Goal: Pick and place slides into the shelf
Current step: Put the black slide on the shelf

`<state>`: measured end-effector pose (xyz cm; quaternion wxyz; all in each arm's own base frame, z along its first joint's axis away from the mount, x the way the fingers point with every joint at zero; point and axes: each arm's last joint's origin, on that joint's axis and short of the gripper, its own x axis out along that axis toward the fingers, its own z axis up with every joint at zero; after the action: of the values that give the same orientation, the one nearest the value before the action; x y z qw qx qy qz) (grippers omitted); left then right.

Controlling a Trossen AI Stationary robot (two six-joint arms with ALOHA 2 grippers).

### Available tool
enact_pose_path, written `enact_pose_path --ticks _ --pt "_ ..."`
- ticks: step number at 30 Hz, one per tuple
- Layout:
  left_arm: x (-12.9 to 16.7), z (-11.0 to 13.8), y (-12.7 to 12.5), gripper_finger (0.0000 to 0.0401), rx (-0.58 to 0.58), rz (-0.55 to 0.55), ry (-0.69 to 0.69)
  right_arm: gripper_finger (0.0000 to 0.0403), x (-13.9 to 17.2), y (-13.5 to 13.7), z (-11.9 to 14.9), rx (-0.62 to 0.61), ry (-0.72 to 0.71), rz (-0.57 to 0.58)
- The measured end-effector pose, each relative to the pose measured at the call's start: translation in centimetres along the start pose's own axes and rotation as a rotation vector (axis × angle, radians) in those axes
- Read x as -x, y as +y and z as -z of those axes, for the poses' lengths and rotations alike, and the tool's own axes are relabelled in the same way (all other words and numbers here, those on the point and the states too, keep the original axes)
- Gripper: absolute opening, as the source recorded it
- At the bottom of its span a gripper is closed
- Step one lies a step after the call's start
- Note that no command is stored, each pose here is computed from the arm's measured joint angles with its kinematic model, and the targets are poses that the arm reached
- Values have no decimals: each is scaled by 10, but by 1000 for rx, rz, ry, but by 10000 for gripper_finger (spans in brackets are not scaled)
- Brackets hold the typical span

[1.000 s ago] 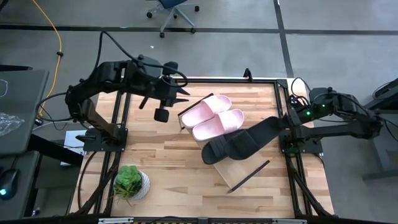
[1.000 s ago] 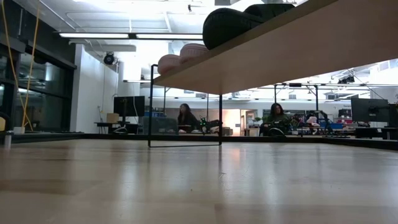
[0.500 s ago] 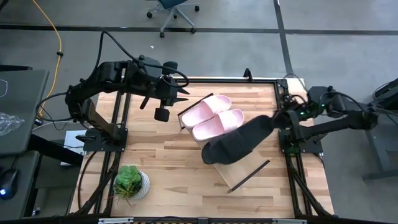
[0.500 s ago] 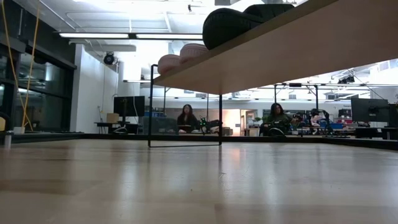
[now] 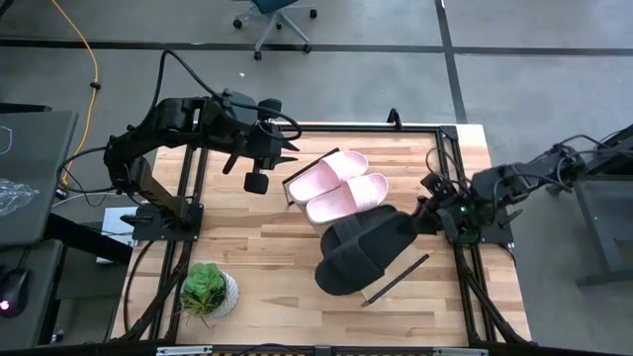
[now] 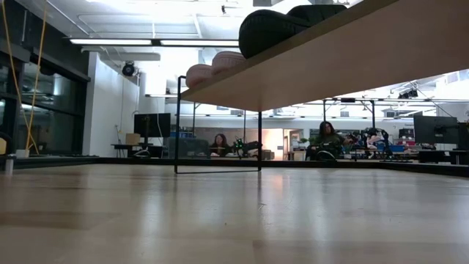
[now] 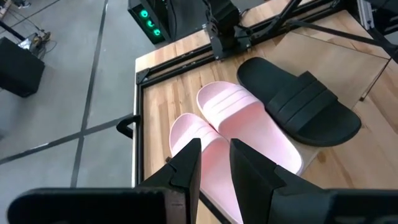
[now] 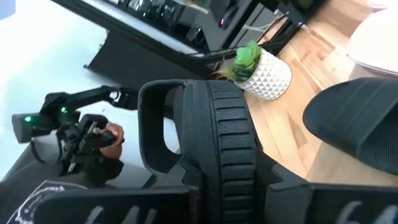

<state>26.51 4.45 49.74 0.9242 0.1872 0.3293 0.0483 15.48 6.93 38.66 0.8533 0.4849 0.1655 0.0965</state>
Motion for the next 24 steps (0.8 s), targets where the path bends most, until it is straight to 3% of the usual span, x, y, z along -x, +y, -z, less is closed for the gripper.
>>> enact_pose_path --ticks 7,14,21,24 --pt "0 0 0 74 -1 -2 2 35 10 4 17 -19 -34 55" --pt "0 0 0 74 0 -2 1 35 48 -5 11 -40 -61 83" --pt "0 0 0 74 11 -2 1 35 88 -26 9 -72 -55 169" --pt "0 0 0 74 25 -2 1 35 93 -36 12 -90 -84 145"
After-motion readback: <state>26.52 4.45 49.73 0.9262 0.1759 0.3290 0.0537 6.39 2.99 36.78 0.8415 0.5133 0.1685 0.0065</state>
